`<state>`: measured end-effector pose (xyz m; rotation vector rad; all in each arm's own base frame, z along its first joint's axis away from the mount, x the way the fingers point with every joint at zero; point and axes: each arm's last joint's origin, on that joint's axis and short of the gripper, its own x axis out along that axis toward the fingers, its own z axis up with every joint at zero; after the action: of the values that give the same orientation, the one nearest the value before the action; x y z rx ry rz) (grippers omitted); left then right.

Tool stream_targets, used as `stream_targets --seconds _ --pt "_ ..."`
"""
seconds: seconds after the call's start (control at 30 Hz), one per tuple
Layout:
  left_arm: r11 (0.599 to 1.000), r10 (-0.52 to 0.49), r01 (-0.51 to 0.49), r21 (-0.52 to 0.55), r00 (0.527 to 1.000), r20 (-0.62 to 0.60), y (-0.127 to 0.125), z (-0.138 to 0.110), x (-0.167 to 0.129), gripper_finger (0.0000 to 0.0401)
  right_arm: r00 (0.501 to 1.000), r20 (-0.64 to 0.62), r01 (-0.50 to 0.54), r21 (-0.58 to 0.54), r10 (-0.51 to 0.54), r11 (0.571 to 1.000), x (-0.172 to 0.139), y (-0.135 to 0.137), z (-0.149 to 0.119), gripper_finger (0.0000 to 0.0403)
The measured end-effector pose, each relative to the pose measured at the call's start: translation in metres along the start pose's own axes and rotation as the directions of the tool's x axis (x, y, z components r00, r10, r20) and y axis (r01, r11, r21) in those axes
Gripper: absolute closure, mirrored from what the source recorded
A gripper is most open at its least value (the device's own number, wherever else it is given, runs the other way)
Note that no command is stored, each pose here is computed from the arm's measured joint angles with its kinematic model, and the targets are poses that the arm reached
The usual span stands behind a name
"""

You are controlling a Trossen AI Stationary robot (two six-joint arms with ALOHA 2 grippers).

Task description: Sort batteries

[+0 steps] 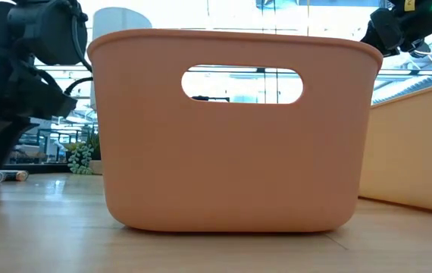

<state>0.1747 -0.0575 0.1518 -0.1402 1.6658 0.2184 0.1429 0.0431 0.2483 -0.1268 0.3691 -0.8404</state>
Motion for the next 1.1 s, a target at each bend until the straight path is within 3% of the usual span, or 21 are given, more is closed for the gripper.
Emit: stream_targets --seconds 0.47,0.8,1.1 --pt "0.999 -0.028 0.027 0.031 0.999 0.026 -0.001 -0.009 0.022 0.0240 1.000 -0.003 -0.004 0.000 0.004 1.000 0.000 0.000 0.000 0.0211" --pt "0.999 -0.029 0.028 0.039 0.999 0.017 -0.001 -0.010 0.023 0.0290 1.000 -0.001 -0.006 0.008 0.006 1.000 0.000 0.000 0.000 0.0211" --pt "0.998 -0.003 0.000 0.069 0.999 0.048 -0.001 -0.008 0.023 0.0300 1.000 -0.010 -0.027 0.022 0.027 0.999 0.000 0.002 0.001 0.0211"
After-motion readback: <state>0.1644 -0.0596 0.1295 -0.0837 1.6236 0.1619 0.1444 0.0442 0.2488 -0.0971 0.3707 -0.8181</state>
